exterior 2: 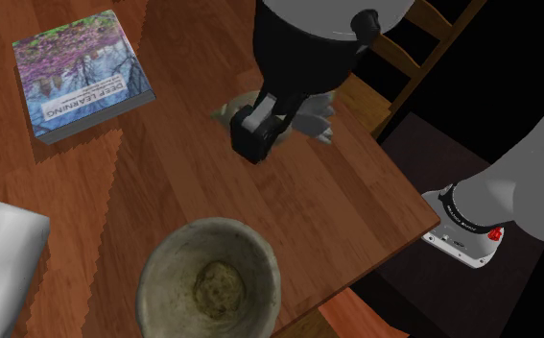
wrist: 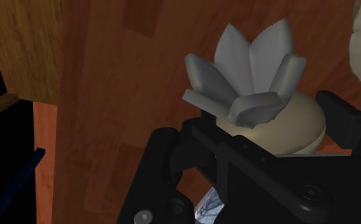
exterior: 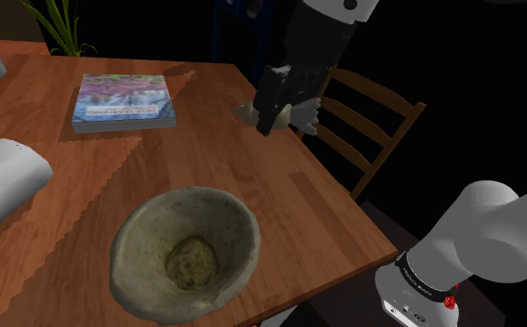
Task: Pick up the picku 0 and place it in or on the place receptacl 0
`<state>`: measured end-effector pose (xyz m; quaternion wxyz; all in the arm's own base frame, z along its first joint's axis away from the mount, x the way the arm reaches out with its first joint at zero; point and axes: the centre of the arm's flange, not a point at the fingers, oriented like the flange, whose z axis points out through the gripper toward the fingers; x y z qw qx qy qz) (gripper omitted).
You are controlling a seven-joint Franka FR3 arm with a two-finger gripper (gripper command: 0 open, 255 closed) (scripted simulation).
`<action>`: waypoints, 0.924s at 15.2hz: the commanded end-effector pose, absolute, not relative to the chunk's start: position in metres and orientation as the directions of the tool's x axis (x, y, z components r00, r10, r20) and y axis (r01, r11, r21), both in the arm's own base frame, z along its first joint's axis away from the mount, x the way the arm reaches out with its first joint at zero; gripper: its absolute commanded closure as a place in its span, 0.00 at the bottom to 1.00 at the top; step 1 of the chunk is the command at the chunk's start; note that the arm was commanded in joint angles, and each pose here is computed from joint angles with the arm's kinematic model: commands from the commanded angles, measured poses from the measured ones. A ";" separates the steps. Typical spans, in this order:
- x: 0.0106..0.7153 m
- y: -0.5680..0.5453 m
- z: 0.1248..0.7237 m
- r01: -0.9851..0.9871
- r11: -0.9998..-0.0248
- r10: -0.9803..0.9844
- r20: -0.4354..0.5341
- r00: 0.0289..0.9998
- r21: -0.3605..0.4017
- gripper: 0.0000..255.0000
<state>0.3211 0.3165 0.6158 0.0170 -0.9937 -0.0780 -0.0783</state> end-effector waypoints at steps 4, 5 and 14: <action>0.296 0.376 0.614 0.156 -0.987 0.151 0.158 0.976 -0.022 1.00; 0.291 0.388 0.614 0.156 -0.987 0.151 0.158 0.976 -0.022 1.00; 0.249 0.495 0.612 0.156 -0.987 0.151 0.158 0.976 -0.022 1.00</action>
